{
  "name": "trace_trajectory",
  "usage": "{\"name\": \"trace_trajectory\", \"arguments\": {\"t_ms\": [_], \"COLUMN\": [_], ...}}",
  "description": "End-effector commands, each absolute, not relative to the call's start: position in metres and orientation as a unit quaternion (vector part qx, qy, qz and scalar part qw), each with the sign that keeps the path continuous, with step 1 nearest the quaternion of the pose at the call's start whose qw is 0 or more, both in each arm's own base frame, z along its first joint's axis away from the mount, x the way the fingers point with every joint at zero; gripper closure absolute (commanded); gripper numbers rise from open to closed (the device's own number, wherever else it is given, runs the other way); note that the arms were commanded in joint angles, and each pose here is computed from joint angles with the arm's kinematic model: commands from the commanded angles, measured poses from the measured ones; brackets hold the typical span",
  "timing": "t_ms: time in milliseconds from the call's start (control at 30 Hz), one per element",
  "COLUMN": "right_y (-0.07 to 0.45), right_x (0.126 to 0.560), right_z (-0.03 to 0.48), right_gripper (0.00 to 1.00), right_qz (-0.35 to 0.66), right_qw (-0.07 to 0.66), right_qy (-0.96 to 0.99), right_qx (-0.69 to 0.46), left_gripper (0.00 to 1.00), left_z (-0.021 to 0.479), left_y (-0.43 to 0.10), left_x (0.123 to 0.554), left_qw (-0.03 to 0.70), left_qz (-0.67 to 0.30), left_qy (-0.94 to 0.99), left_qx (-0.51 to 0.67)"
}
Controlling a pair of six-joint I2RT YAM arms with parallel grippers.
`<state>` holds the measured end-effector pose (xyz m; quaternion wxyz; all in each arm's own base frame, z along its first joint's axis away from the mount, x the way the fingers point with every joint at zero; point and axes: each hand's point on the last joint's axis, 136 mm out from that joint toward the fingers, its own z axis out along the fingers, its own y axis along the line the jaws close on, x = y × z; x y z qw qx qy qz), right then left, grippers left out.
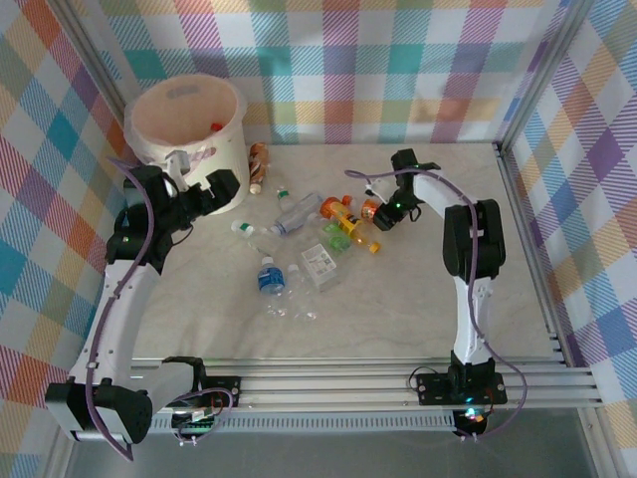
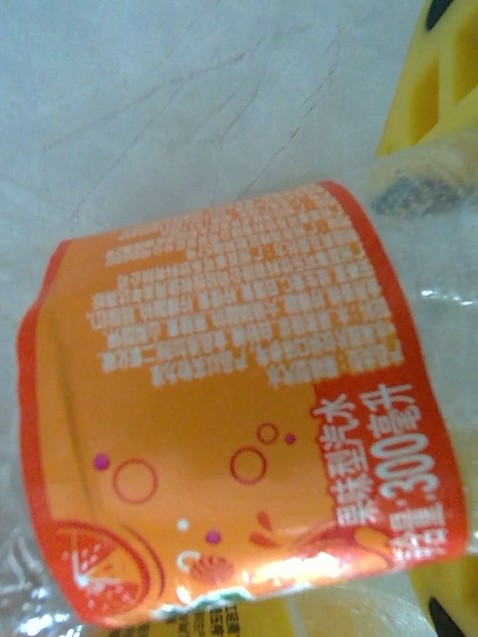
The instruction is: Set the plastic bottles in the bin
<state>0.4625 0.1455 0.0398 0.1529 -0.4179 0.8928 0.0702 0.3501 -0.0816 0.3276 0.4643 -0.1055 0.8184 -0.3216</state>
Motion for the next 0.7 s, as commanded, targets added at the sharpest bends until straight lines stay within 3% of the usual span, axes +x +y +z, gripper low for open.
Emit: {"name": "trace_trajectory", "arguments": {"t_ms": [0,300,500,667], "right_y": [0.15,0.156,0.185,0.22], "right_x": [0.476,0.46,0.426,0.394], "right_z": [0.079,0.152,0.199,0.228], "right_gripper": [0.56,0.64,0.66,0.68], "right_qz": [0.066,0.12,0.26,0.347], "right_qw": [0.221,0.341,0.389,0.391], "right_qy": [0.899,0.906,0.877,0.846], "right_qx": [-0.373,-0.222,-0.111,-0.106], "left_gripper": [0.0,0.0,0.0,0.0], "left_z": [0.327,0.32,0.317,0.308], "left_y": [-0.089,-0.133,-0.169,-0.192], "left_x": [0.343,0.343,0.341,0.335], "left_qw": [0.46,0.435,0.427,0.392], "left_qz": [-0.336,-0.418,-0.455,-0.477], "left_qy": [0.816,0.793,0.778,0.785], "left_qx": [-0.098,-0.086,-0.075,-0.059]}}
